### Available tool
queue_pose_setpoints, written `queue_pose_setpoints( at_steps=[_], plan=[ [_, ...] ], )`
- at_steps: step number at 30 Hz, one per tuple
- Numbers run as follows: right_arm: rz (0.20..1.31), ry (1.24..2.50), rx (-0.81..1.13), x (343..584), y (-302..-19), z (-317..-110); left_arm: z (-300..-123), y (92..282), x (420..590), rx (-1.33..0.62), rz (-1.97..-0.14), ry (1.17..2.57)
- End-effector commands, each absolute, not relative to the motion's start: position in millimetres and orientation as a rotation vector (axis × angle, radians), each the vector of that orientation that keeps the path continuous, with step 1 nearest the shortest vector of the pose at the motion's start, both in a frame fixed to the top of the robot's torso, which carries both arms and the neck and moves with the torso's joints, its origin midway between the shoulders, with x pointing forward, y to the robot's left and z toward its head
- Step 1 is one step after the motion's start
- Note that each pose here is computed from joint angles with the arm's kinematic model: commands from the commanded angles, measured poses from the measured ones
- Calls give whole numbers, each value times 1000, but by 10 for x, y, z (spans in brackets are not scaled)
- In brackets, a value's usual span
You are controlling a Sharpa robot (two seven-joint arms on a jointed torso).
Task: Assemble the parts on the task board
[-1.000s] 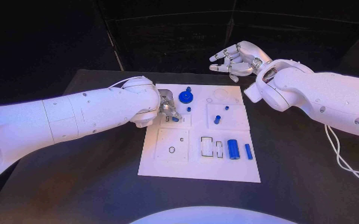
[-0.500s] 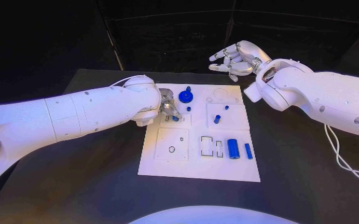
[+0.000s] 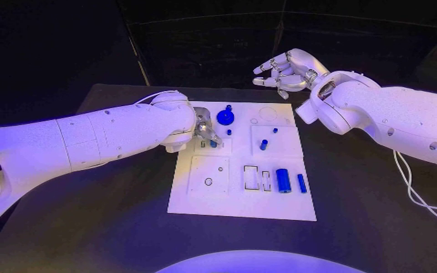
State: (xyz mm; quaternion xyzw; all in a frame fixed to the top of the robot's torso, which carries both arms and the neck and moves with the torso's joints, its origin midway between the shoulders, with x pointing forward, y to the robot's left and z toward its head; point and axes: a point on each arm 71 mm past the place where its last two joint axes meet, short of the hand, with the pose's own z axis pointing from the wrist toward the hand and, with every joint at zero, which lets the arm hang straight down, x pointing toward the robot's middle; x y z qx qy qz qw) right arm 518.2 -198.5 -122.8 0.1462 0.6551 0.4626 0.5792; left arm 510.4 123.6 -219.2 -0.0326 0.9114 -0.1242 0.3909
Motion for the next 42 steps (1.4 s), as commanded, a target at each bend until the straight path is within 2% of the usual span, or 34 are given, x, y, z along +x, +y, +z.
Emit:
queue_pose_setpoints(
  at_steps=[1, 19, 33, 42],
  plan=[
    [1091, 1527, 330, 5180, -1970, -1211, -2226, 1255, 5098, -66, -283, 2341],
    [1097, 1518, 324, 5181, -1963, -1206, -2223, 1285, 5147, -95, -276, 2321],
    [1094, 1518, 326, 5194, -1970, -1210, -2202, 1286, 5103, -100, -306, 2304],
    [1090, 1518, 327, 5213, -1974, -1216, -2069, 1344, 5098, -134, -341, 2268]
  ],
)
